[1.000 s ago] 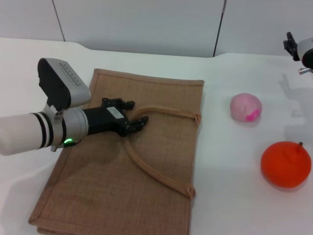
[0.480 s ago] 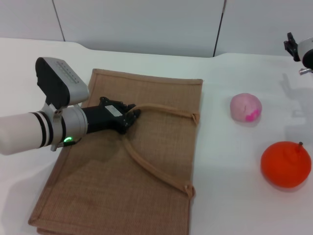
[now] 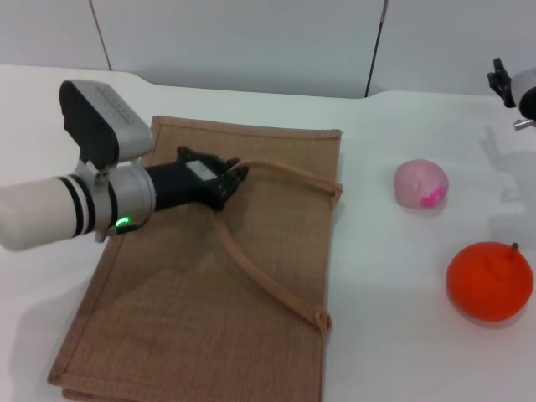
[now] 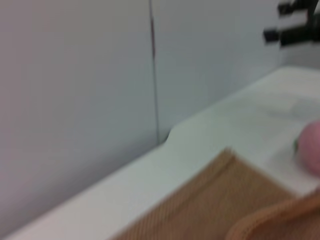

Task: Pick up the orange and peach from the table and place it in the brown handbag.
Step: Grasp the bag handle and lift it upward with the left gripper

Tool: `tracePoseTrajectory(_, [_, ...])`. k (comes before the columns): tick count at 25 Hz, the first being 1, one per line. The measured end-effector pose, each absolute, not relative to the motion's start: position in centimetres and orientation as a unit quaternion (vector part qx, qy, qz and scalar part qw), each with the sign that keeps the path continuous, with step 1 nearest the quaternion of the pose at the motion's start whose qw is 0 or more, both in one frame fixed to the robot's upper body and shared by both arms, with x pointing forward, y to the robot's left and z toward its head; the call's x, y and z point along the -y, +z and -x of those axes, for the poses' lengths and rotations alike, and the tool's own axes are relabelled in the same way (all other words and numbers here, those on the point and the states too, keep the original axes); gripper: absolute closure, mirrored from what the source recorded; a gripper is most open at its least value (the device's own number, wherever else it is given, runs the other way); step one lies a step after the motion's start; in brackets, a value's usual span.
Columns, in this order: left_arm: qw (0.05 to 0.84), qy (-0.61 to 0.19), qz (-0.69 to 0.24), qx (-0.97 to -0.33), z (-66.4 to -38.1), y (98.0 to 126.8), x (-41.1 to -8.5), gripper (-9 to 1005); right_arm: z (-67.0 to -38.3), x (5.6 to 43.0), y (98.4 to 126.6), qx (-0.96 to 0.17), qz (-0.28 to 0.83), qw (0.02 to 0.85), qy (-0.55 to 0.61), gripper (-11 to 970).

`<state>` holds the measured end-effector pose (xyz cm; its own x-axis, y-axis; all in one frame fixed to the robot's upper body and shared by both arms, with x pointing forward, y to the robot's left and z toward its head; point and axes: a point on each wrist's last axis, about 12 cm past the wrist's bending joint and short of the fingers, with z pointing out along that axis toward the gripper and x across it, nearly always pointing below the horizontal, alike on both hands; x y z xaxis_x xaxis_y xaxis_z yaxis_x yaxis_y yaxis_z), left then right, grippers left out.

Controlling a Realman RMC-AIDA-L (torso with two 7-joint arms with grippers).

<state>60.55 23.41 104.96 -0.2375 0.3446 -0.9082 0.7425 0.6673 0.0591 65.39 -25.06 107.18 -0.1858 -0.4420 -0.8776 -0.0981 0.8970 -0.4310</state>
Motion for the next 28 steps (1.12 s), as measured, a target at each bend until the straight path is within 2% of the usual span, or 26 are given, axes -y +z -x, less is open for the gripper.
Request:
tracePoseTrajectory(8, [0.549, -0.247, -0.356, -0.715, -60.7, 108.9, -24.7, 883, -65.2, 24.6, 106.7, -0.770, 0.183, 0.599, -0.127, 140])
tracePoseTrajectory(15, [0.573, -0.220, -0.346, -0.710, -59.5, 113.8, -28.3, 883, -64.6, 23.6, 106.9, -0.765, 0.175, 0.612, -0.101, 139])
tracePoseTrajectory(16, [0.578, -0.212, -0.352, -0.705, -59.2, 115.6, -28.9, 883, -64.5, 23.7, 106.8, -0.765, 0.175, 0.611, -0.101, 139])
tracePoseTrajectory(27, [0.582, -0.209, -0.388, -0.684, -57.7, 123.3, -31.0, 882, -64.3, 23.4, 106.5, -0.773, 0.180, 0.601, -0.095, 139])
tracePoseTrajectory(28, [0.582, -0.209, -0.388, -0.684, -57.7, 123.3, -31.0, 882, -64.2, 23.5, 106.3, -0.773, 0.181, 0.600, -0.096, 139])
